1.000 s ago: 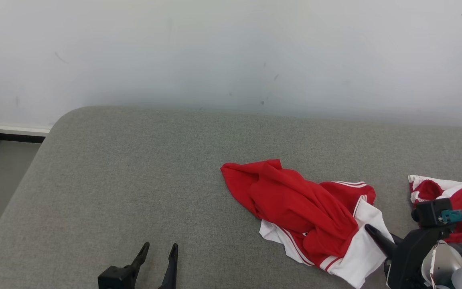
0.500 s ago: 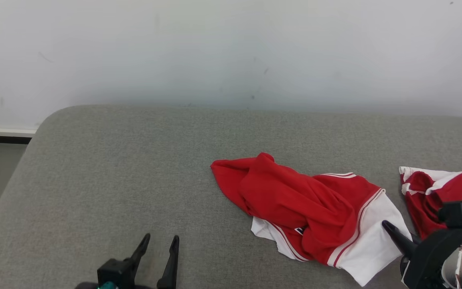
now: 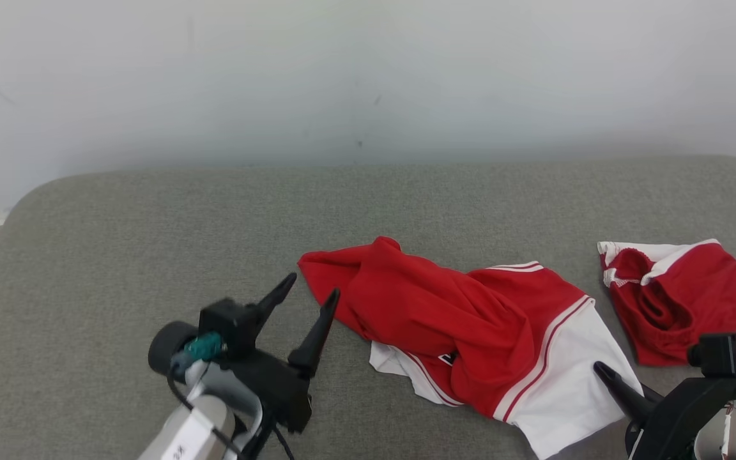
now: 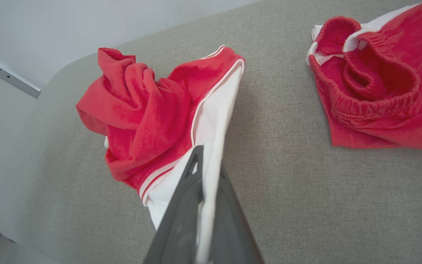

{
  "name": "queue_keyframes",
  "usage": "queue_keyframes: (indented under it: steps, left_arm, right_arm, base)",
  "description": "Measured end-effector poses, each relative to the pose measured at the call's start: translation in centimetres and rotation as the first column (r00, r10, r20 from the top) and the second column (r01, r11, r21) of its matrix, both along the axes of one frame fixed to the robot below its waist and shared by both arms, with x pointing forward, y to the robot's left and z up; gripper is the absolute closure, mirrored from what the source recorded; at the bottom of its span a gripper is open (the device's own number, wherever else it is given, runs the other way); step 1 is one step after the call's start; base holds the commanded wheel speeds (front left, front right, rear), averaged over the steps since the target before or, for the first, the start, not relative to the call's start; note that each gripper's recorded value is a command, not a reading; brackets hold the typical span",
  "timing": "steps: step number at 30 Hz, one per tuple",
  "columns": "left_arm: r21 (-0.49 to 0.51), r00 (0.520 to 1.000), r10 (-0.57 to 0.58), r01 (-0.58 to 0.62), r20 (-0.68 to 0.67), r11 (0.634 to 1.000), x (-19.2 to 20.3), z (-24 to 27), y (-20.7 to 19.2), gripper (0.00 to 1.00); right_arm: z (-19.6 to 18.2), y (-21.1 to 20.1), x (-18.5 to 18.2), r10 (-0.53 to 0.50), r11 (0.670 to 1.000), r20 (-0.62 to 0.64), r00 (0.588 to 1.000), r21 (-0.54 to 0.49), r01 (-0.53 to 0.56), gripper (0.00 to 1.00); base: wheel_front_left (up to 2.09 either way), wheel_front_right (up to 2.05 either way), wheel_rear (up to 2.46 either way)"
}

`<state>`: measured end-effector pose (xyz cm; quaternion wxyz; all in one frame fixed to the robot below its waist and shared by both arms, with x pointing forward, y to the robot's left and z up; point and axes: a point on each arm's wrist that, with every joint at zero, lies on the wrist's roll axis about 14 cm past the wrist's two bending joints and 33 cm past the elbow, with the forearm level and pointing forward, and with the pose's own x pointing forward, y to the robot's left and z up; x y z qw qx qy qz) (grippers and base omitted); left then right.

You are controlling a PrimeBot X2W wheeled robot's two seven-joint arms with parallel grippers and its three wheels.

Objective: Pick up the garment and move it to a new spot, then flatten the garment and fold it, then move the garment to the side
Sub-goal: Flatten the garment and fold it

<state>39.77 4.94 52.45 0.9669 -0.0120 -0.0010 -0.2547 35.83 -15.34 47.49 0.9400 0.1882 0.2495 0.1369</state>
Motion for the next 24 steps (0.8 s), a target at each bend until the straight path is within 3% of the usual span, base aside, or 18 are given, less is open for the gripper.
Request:
queue_keyframes:
  steps: [6,11,24]
  left_arm:
    - [-0.004,0.991,-0.018,0.018,-0.133,1.0,2.8,-1.5,-0.8,0.0]
    - [-0.037,0.95,-0.011,-0.001,-0.313,0.999,3.6,-4.8,-1.3,0.0]
    - [0.03,0.873,-0.102,0.133,-0.477,0.991,3.9,-8.2,-4.8,0.0]
  right_arm:
    - [-0.2,-0.2,0.2,-0.004,1.0,-0.014,1.0,-0.01,0.004,1.0]
    - [0.5,0.0,1.3,0.002,1.0,0.006,1.0,-0.016,-0.002,1.0]
    - [-0.5,-0.3,1.9,0.001,0.999,-0.031,1.0,-0.038,-0.003,1.0]
  base:
    - [0.0,0.0,0.0]
    - [0.0,0.0,0.0]
    - [0.0,0.0,0.0]
